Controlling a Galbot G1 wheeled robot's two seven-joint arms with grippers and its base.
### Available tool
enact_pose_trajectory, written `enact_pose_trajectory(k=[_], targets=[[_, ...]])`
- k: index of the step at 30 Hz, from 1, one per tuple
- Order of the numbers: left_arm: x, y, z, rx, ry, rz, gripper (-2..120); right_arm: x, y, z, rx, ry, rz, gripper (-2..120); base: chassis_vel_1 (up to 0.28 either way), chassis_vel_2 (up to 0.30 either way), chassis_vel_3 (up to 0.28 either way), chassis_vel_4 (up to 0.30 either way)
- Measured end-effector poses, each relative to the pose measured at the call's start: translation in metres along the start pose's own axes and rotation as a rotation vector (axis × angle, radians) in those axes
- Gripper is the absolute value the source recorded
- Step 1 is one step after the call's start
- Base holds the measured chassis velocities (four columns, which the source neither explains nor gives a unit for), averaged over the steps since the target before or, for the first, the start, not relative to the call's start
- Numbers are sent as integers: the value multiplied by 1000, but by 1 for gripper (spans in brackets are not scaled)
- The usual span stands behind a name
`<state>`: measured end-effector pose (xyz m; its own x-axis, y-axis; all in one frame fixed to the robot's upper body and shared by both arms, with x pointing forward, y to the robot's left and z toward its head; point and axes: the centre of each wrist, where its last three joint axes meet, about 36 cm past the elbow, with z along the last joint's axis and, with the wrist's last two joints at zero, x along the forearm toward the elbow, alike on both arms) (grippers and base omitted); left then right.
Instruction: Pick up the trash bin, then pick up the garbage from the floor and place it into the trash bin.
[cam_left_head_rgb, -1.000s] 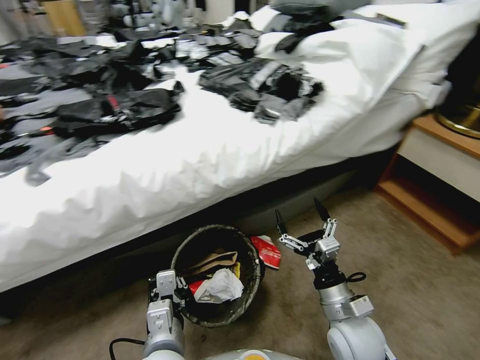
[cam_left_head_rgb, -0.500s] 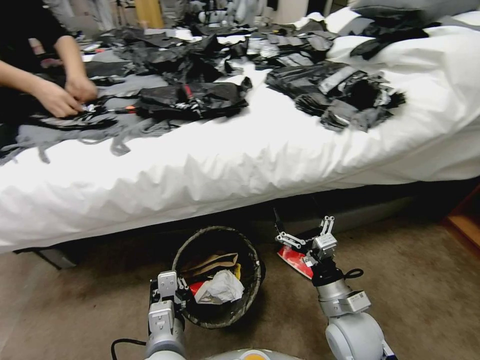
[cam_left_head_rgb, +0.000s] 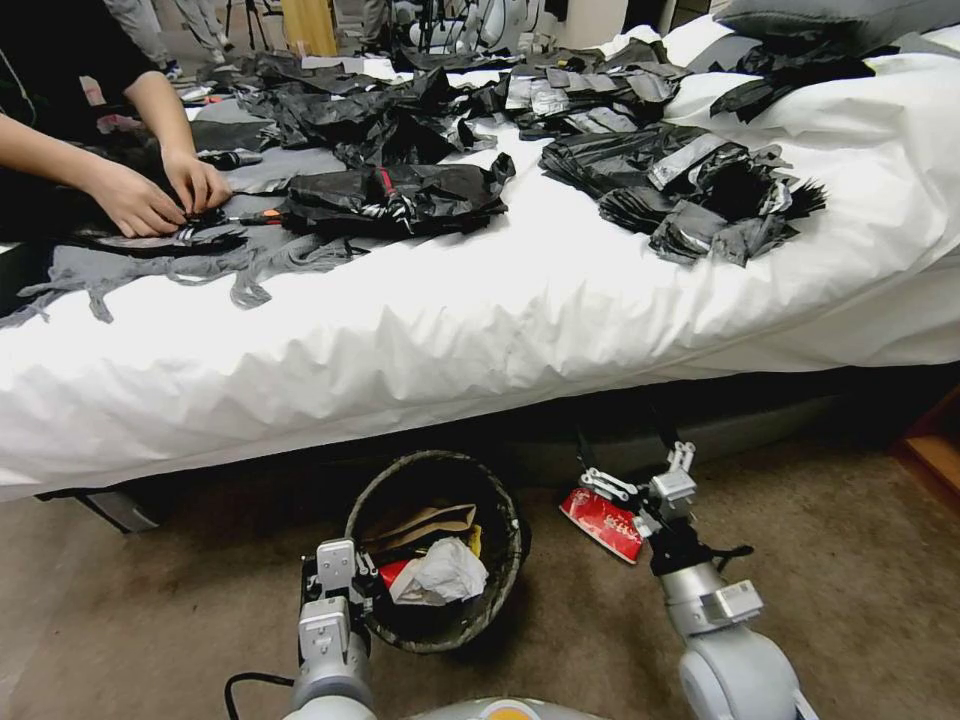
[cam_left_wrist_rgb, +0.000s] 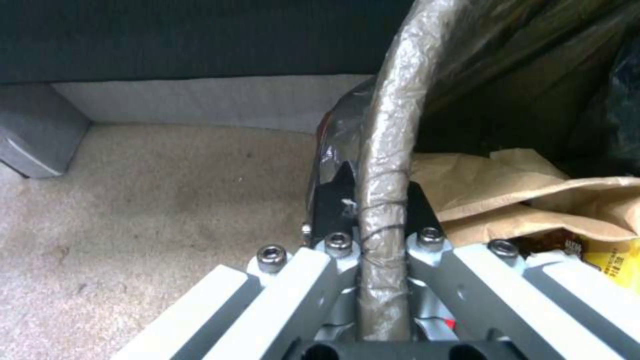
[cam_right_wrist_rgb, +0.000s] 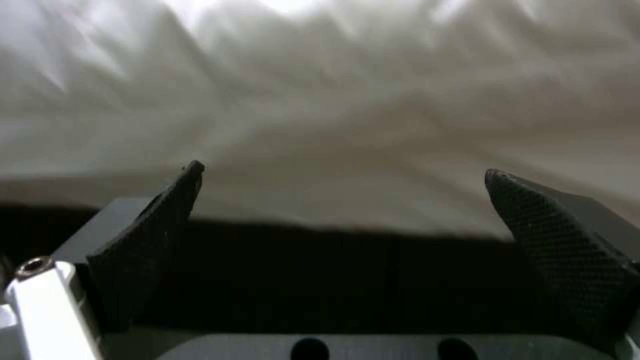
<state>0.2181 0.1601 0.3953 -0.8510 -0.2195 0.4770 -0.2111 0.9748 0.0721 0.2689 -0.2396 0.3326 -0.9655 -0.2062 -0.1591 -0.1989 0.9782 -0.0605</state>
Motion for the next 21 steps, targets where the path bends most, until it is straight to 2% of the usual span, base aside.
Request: enact_pose_trajectory(k=[6, 13, 17, 21], targets=[[-2, -1, 0, 2, 0, 0, 0, 19, -1, 11, 13, 90, 62, 100, 0, 0, 0, 0], [-2, -1, -1, 5, -2, 1, 0, 35, -2, 45, -11, 218, 106, 100, 0, 0, 0, 0], [-1, -1, -3, 8, -7, 3, 0, 24, -14, 71, -60, 314, 107, 100, 0, 0, 0, 0], [0, 0, -3, 8, -8, 4, 0, 13, -24, 80, -93, 365, 106, 100, 0, 0, 0, 0]])
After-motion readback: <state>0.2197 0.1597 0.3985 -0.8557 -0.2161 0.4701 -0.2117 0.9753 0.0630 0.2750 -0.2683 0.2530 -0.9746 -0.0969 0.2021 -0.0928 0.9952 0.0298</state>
